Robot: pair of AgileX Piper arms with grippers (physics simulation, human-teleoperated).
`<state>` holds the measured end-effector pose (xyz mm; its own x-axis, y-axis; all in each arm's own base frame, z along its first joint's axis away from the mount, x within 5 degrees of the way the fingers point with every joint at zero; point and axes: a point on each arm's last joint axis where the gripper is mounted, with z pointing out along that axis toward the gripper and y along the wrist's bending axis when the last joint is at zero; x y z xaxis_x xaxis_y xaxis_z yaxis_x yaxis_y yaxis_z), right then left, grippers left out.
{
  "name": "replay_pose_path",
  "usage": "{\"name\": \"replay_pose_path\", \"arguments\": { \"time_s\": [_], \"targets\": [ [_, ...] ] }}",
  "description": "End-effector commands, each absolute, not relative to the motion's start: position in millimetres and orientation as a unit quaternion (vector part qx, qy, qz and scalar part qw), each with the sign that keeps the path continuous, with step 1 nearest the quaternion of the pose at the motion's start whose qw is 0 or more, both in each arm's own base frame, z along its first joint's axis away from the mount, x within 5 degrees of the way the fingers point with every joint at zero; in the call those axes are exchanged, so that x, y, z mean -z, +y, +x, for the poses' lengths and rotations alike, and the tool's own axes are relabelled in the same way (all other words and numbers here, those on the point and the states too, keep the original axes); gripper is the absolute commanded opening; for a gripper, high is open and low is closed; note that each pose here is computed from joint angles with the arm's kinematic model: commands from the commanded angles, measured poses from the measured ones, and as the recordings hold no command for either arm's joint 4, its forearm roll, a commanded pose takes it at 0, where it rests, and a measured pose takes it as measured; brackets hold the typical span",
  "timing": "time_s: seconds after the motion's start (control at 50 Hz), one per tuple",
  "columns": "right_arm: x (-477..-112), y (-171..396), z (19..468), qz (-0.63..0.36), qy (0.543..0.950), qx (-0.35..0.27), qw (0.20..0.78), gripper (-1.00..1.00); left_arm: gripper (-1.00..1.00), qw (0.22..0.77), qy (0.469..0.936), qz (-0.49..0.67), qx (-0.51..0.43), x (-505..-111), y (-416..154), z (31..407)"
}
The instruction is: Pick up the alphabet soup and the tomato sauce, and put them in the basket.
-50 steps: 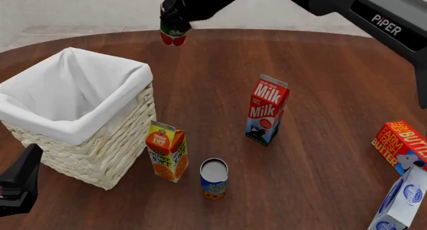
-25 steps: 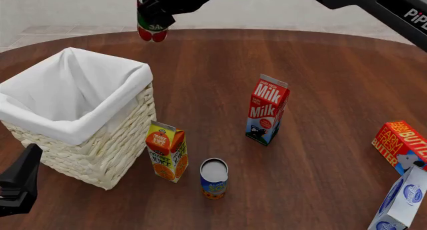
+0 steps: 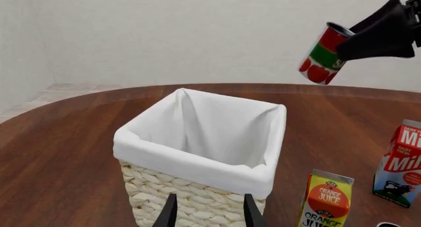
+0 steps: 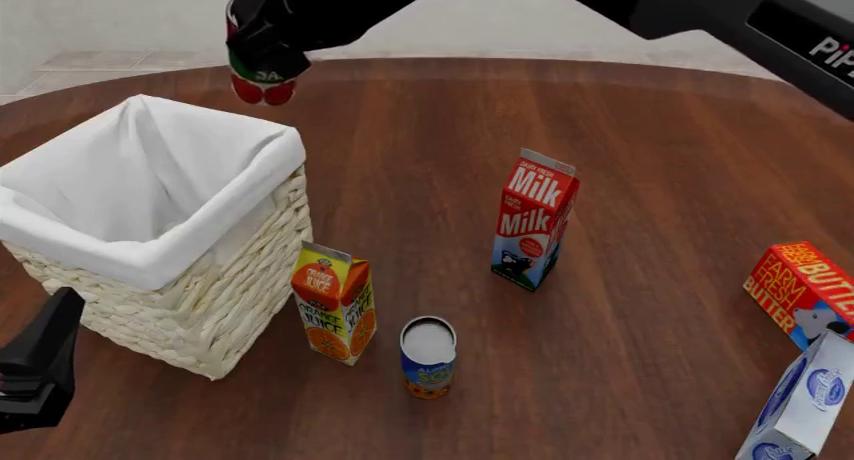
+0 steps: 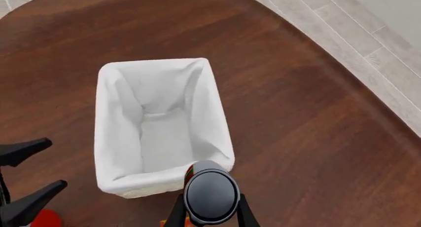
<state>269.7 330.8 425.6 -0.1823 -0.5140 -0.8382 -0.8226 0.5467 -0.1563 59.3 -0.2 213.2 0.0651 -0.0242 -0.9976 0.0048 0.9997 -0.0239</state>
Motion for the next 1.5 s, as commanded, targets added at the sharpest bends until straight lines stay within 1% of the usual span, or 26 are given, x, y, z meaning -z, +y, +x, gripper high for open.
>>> {"name": "replay_pose_path", "arguments": {
  "time_s": [0.02, 0.44, 1.5],
  "targets": [
    [-425, 338, 263, -0.445, 0.749, -0.179, 0.457, -1.00, 1.00, 0.730, 0.684, -0.007, 0.010, -213, 0, 59],
    [-422, 353, 249, -0.458, 0.739, -0.193, 0.455, -1.00, 1.00, 0.730, 0.684, -0.007, 0.010, -213, 0, 59],
    [-411, 383, 247, -0.472, 0.728, -0.204, 0.453, -1.00, 1.00, 0.730, 0.684, -0.007, 0.010, -213, 0, 59]
  ]
}}
